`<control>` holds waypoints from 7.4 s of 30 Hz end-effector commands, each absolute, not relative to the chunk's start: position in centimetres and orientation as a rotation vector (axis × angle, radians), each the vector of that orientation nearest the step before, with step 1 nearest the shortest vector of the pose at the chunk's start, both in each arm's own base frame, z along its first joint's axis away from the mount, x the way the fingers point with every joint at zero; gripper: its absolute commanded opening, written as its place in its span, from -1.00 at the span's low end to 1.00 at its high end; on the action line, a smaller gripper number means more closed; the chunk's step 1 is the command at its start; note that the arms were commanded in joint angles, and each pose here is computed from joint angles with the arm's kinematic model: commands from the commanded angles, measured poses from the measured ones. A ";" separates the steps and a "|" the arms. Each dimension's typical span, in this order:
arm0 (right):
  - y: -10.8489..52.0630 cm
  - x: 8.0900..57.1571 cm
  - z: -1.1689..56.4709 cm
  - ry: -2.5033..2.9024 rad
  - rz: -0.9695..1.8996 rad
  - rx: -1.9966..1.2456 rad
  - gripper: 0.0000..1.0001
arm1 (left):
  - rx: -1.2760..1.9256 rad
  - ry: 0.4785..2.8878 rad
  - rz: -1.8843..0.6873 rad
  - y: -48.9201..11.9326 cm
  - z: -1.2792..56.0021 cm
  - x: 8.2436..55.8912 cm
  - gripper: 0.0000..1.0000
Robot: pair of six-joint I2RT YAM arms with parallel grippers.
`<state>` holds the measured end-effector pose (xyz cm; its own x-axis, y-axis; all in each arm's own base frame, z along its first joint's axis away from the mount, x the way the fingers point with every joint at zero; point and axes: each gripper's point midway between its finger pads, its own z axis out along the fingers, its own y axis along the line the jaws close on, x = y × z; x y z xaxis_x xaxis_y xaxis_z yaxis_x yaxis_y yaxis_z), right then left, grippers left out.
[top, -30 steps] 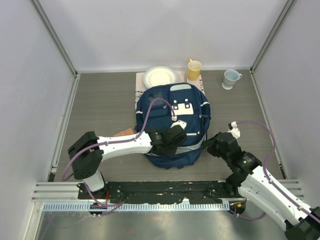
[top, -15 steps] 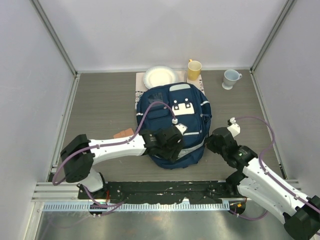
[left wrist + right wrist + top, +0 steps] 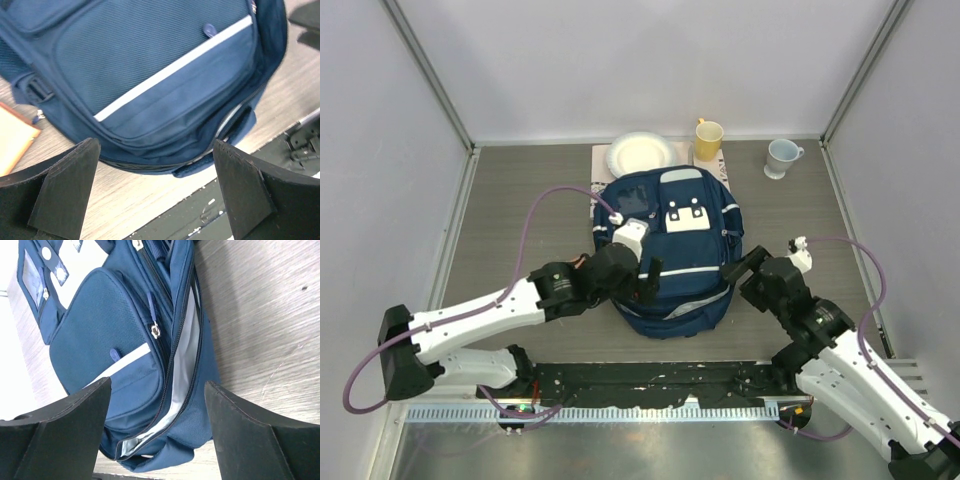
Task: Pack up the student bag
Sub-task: Adjust the student bag at the center of the board, then zip the student bag at the center of the board.
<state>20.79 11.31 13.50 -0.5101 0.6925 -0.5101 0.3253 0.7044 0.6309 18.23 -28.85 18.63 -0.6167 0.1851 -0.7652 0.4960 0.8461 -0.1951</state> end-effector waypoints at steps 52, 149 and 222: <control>6.9 22.8 12.4 2.226 0.030 0.577 -0.99 | -0.087 2.279 -0.519 -22.0 10.7 32.8 0.99; 18.5 18.6 20.0 2.087 0.287 0.112 0.82 | -0.111 2.300 -0.771 -28.8 12.1 20.6 -1.00; 25.8 13.1 7.8 2.128 0.496 0.051 -0.05 | -0.081 2.258 -0.788 -28.8 14.7 20.8 -1.00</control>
<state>12.77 23.21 6.97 -0.5853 0.2390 -0.7748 -0.0977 0.9278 0.3600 18.73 -26.74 9.56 -0.8047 -0.1976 -0.5598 0.1181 0.8708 -0.4772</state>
